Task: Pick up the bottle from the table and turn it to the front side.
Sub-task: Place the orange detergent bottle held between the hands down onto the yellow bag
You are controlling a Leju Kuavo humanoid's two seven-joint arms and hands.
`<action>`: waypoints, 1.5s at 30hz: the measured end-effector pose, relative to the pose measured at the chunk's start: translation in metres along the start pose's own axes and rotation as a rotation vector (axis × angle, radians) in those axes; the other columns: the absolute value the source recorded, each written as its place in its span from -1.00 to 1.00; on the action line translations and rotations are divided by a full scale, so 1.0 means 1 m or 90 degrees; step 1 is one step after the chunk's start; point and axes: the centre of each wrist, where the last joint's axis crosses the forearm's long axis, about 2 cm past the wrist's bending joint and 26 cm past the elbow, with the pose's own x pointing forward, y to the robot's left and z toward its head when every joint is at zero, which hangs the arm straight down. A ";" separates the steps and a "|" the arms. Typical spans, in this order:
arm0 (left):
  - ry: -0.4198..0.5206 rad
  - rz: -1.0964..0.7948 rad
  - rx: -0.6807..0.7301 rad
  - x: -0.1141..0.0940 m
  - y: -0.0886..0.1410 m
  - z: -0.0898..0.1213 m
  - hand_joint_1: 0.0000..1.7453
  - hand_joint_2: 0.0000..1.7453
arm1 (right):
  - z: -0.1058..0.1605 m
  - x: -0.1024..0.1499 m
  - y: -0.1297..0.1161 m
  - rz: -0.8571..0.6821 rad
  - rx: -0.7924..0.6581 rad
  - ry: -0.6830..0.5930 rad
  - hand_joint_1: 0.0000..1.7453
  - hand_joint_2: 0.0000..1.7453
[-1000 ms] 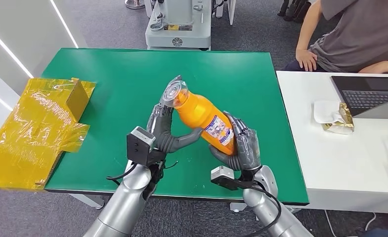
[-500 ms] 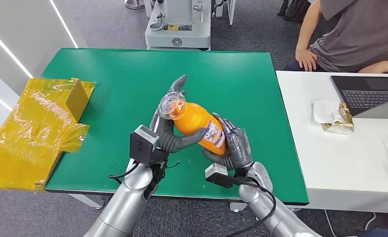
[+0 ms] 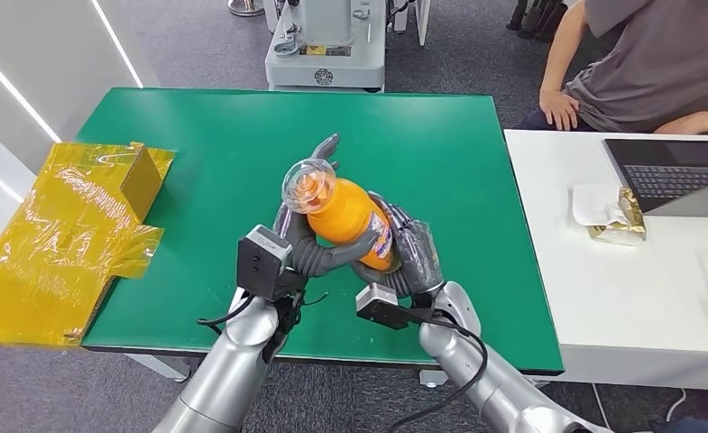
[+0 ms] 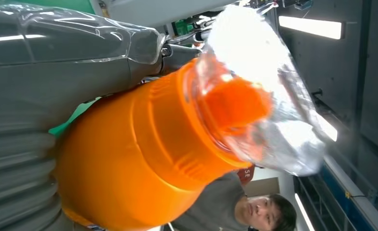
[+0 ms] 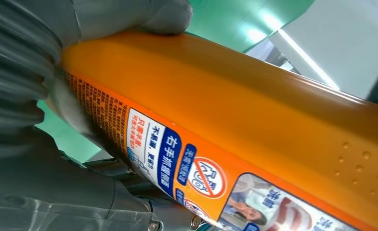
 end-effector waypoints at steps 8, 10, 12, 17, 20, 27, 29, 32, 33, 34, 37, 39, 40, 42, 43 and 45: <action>0.004 -0.002 -0.001 0.002 -0.002 -0.002 0.69 1.00 | -0.017 0.007 0.001 -0.004 -0.007 -0.018 1.00 1.00; 0.005 -0.008 0.001 0.002 -0.002 -0.002 1.00 1.00 | -0.020 0.008 0.001 -0.004 -0.006 -0.022 1.00 1.00; 0.006 -0.016 0.005 0.002 -0.002 -0.001 1.00 1.00 | -0.022 0.008 0.001 -0.003 -0.004 -0.022 1.00 1.00; 0.009 -0.024 0.016 0.000 -0.003 0.002 1.00 1.00 | -0.023 0.007 0.001 0.001 0.005 -0.020 1.00 1.00; 0.010 -0.027 0.024 -0.001 -0.003 0.005 1.00 1.00 | -0.022 0.006 0.001 0.006 0.010 -0.020 1.00 1.00; 0.014 -0.032 0.037 -0.003 -0.004 0.010 1.00 1.00 | -0.019 0.006 0.004 0.009 0.021 -0.019 1.00 1.00; 0.015 -0.031 0.038 -0.004 -0.004 0.012 1.00 1.00 | -0.017 0.006 0.006 0.007 0.024 -0.018 1.00 1.00; 0.016 -0.030 0.040 -0.005 -0.005 0.015 1.00 1.00 | -0.014 0.006 0.007 0.006 0.028 -0.016 1.00 1.00; 0.017 -0.030 0.040 -0.005 -0.005 0.015 1.00 1.00 | -0.014 0.006 0.007 0.006 0.029 -0.015 1.00 1.00; 0.017 -0.030 0.041 -0.005 -0.005 0.015 1.00 1.00 | -0.014 0.006 0.007 0.006 0.029 -0.015 1.00 1.00; 0.018 -0.030 0.042 -0.005 -0.006 0.016 1.00 1.00 | -0.013 0.006 0.008 0.005 0.032 -0.014 1.00 1.00; 0.019 -0.030 0.043 -0.006 -0.006 0.017 1.00 1.00 | -0.013 0.006 0.008 0.004 0.035 -0.013 1.00 1.00; 0.019 -0.030 0.044 -0.006 -0.006 0.017 1.00 1.00 | -0.013 0.006 0.009 0.003 0.037 -0.012 1.00 1.00; 0.019 -0.032 0.046 -0.006 -0.006 0.018 1.00 1.00 | -0.012 0.006 0.010 0.005 0.041 -0.011 0.06 1.00; 0.019 -0.033 0.048 -0.006 -0.006 0.019 1.00 1.00 | -0.012 0.005 0.010 0.008 0.044 -0.011 -0.44 1.00; 0.020 -0.035 0.051 -0.005 -0.007 0.021 1.00 1.00 | -0.010 0.004 0.011 0.016 0.049 -0.010 -1.00 1.00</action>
